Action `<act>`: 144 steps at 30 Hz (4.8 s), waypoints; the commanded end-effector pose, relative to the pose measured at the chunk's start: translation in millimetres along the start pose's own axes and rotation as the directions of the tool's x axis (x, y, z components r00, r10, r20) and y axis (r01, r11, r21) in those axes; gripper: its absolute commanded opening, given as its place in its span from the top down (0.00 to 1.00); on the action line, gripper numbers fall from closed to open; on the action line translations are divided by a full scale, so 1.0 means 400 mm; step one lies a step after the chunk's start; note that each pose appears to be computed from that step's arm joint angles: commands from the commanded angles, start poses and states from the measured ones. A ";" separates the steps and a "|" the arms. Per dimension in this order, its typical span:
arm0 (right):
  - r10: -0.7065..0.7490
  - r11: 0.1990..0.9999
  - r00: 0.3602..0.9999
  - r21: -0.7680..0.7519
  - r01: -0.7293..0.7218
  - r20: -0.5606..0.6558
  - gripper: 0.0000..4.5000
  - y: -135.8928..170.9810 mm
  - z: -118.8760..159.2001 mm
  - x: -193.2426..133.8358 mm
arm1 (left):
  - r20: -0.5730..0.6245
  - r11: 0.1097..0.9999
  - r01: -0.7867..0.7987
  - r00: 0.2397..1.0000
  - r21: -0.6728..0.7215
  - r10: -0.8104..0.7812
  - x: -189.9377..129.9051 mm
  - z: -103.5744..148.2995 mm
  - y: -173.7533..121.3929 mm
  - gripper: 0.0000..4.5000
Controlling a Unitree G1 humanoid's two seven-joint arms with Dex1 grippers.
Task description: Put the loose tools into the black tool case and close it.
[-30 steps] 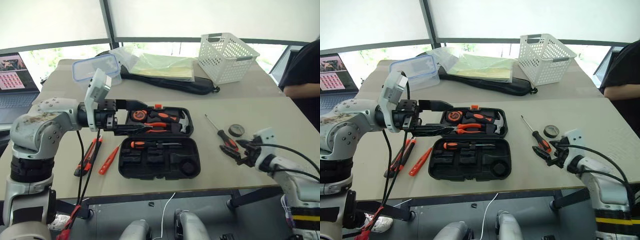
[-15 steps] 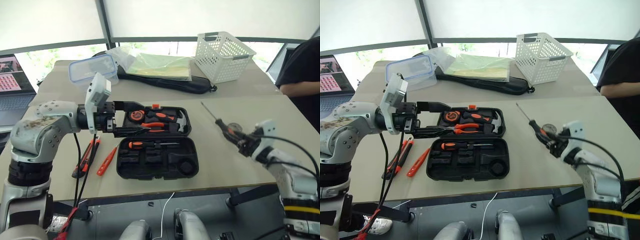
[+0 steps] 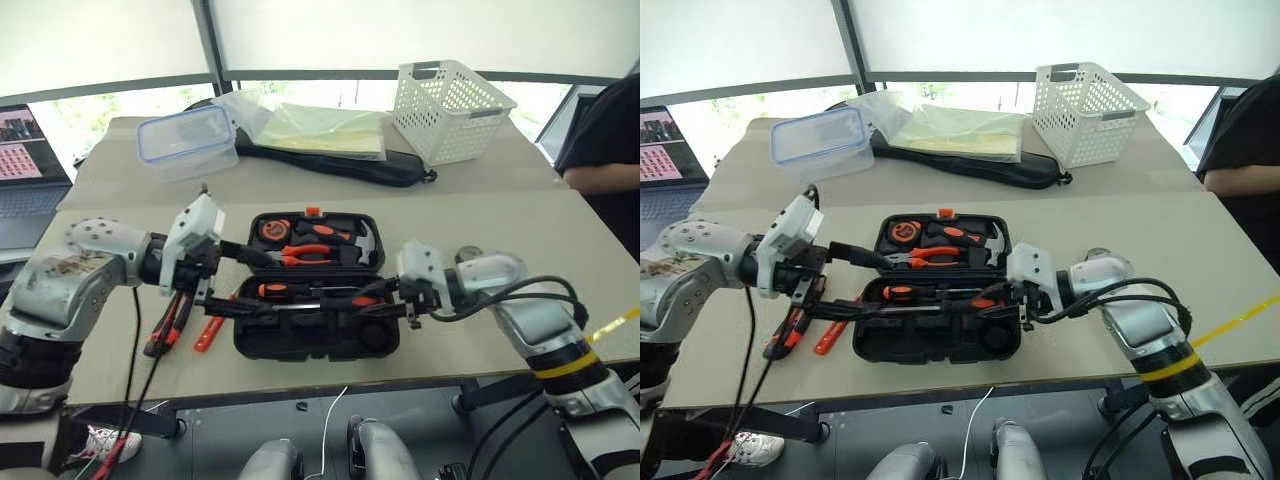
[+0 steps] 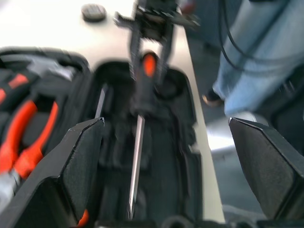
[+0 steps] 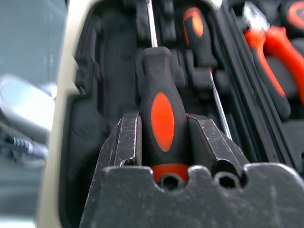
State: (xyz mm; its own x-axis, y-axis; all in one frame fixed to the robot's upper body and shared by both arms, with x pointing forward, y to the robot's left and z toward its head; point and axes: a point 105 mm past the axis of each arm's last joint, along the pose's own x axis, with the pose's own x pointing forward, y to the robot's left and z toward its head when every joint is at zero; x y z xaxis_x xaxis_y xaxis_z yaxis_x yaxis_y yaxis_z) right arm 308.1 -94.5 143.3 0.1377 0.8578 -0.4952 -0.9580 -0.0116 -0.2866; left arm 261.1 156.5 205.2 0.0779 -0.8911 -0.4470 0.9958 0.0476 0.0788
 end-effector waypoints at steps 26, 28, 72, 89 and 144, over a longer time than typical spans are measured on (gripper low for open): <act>-0.060 0.998 0.998 0.016 0.060 -0.032 0.66 -0.046 -0.049 -0.016 | -0.067 0.986 -0.167 0.983 0.031 0.169 -0.085 -0.042 -0.021 0.00; -0.057 0.998 0.998 0.018 0.058 -0.007 0.51 -0.046 -0.034 -0.019 | -0.067 0.985 -0.167 0.983 0.033 0.169 -0.085 -0.041 -0.019 0.00; -0.232 0.967 0.908 0.187 0.175 0.349 0.93 -0.110 0.184 -0.004 | -0.095 0.899 -0.435 0.898 -0.040 0.430 -0.149 -0.106 0.025 0.00; -0.031 0.990 0.932 0.141 -0.022 0.360 0.01 0.050 0.212 -0.109 | -0.344 0.488 -0.814 0.577 -0.315 0.741 -0.304 -0.273 -0.116 0.00; -0.091 0.972 0.968 0.232 0.035 0.234 0.00 0.138 0.138 -0.129 | -0.227 0.941 -0.333 0.914 0.056 0.337 -0.032 -0.022 0.036 0.91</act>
State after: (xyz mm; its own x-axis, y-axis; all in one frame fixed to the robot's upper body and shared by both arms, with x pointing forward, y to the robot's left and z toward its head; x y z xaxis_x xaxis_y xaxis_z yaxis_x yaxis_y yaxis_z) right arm 237.5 -111.2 188.4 0.1620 0.9477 -0.2748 -0.9868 0.1564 -0.0423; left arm 287.4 187.1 198.8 0.5436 -0.6141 -0.5722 0.8278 0.5052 0.2442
